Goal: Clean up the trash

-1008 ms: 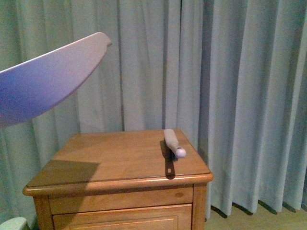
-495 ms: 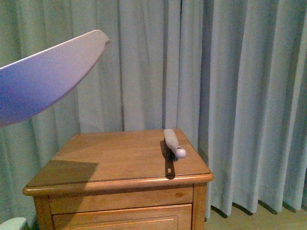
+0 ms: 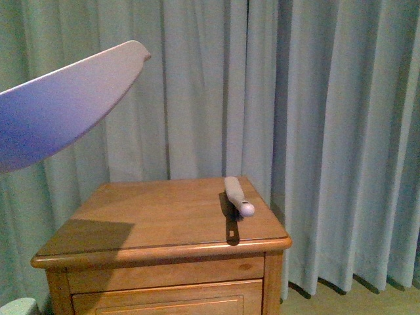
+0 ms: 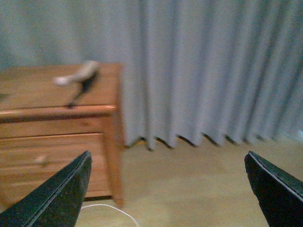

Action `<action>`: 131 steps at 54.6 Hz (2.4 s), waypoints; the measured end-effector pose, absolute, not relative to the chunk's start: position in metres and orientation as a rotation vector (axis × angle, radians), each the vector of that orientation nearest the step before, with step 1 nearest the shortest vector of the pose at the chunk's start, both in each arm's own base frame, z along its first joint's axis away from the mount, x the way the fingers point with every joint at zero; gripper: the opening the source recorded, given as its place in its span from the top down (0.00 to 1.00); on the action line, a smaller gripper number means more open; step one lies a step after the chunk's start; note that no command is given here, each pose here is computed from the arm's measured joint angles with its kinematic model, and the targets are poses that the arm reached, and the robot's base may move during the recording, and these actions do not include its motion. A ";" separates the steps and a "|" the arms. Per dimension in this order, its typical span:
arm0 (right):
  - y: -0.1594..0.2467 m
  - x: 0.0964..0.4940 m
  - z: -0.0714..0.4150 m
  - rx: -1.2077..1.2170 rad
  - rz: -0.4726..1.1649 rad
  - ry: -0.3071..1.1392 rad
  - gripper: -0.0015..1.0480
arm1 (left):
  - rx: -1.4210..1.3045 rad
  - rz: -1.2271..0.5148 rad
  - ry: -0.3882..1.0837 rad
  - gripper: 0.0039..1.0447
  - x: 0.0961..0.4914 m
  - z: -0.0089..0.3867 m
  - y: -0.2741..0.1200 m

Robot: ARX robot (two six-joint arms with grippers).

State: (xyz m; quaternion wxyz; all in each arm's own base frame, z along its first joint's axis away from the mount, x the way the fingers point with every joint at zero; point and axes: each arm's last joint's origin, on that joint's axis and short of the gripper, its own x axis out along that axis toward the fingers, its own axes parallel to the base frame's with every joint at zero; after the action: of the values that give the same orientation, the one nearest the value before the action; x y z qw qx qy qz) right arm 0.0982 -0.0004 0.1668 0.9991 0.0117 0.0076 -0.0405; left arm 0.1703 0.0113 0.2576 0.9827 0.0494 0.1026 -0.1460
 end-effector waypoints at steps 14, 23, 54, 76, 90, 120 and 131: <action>-0.013 0.127 0.190 0.119 -0.638 0.094 0.07 | 0.099 -0.294 0.204 0.75 0.170 0.258 0.011; -0.027 0.171 0.233 0.178 -0.544 0.091 0.07 | 0.099 -0.294 0.205 0.75 0.170 0.258 0.011; 0.009 0.395 0.312 0.197 -0.172 0.438 0.07 | 0.097 -0.294 0.204 0.75 0.170 0.258 0.011; 0.119 0.497 0.276 0.234 0.043 0.675 0.07 | 0.097 -0.294 0.204 0.75 0.170 0.258 0.011; 0.132 0.516 0.244 0.261 0.010 0.767 0.07 | 0.097 -0.294 0.204 0.75 0.170 0.258 0.011; 0.159 0.538 0.214 0.287 0.007 0.826 0.07 | 0.097 -0.294 0.204 0.75 0.170 0.258 0.011; 0.161 0.541 0.211 0.297 0.001 0.830 0.15 | 0.097 -0.294 0.204 0.75 0.170 0.258 0.011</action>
State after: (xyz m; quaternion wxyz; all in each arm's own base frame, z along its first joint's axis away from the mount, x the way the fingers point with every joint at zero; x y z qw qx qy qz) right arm 0.5406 0.1611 0.2115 0.9043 0.1438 0.4018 0.0004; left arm 0.1702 0.0113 0.2579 0.9829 0.0482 0.1017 -0.1460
